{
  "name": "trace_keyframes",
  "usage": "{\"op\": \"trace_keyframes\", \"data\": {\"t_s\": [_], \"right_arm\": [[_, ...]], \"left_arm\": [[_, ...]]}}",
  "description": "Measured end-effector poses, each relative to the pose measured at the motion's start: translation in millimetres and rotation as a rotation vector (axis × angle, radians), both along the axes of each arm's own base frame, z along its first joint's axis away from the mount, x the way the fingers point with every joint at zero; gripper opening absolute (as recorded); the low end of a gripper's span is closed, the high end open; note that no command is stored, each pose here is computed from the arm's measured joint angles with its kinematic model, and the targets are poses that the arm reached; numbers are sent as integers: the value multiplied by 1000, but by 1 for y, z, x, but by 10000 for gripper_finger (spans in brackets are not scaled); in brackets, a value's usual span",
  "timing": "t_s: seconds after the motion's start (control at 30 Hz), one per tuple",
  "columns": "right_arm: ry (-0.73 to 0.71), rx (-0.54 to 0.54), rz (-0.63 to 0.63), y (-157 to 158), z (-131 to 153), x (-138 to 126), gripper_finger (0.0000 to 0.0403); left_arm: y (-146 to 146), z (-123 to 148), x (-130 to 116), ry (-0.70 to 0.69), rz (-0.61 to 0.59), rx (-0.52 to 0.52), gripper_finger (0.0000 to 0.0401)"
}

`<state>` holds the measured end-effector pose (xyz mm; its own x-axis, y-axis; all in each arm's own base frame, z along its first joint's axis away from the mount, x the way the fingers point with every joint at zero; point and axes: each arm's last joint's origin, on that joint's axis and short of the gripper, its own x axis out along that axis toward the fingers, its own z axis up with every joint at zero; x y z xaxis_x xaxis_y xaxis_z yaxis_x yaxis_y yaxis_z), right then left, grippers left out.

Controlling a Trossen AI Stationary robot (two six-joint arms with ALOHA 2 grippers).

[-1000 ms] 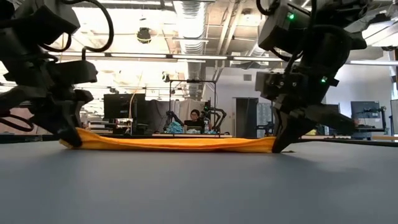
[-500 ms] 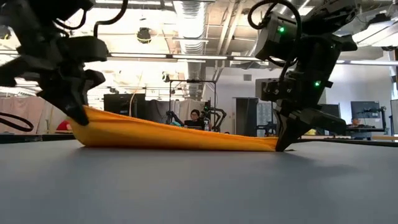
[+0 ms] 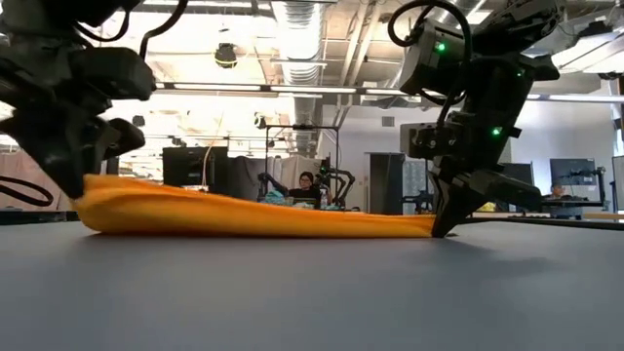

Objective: Roll towel
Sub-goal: Roll the orange microfiber towel

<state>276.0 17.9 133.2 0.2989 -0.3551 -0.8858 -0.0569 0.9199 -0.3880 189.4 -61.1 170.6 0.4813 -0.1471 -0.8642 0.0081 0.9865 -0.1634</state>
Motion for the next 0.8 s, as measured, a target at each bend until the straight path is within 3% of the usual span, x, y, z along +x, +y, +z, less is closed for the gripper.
{"op": "trace_keyframes", "data": {"t_s": [0.23, 0.4, 0.6, 0.7, 0.8], "right_arm": [[7, -5, 21, 5, 0, -1, 24], [-7, 8, -15, 5, 0, -1, 25], [-38, 42, -80, 9, 0, -2, 51], [-19, 68, -82, 13, 6, -3, 77], [39, 172, -100, 17, 16, -3, 101]], "left_arm": [[-6, 0, -2, 19, -35, -60, 112], [-7, 3, 2, -45, -69, -28, 120], [-8, 13, 16, -261, -111, 105, 113], [-5, 18, 20, -339, -47, 208, 112], [0, 16, 20, -326, 37, 270, 111]]}}
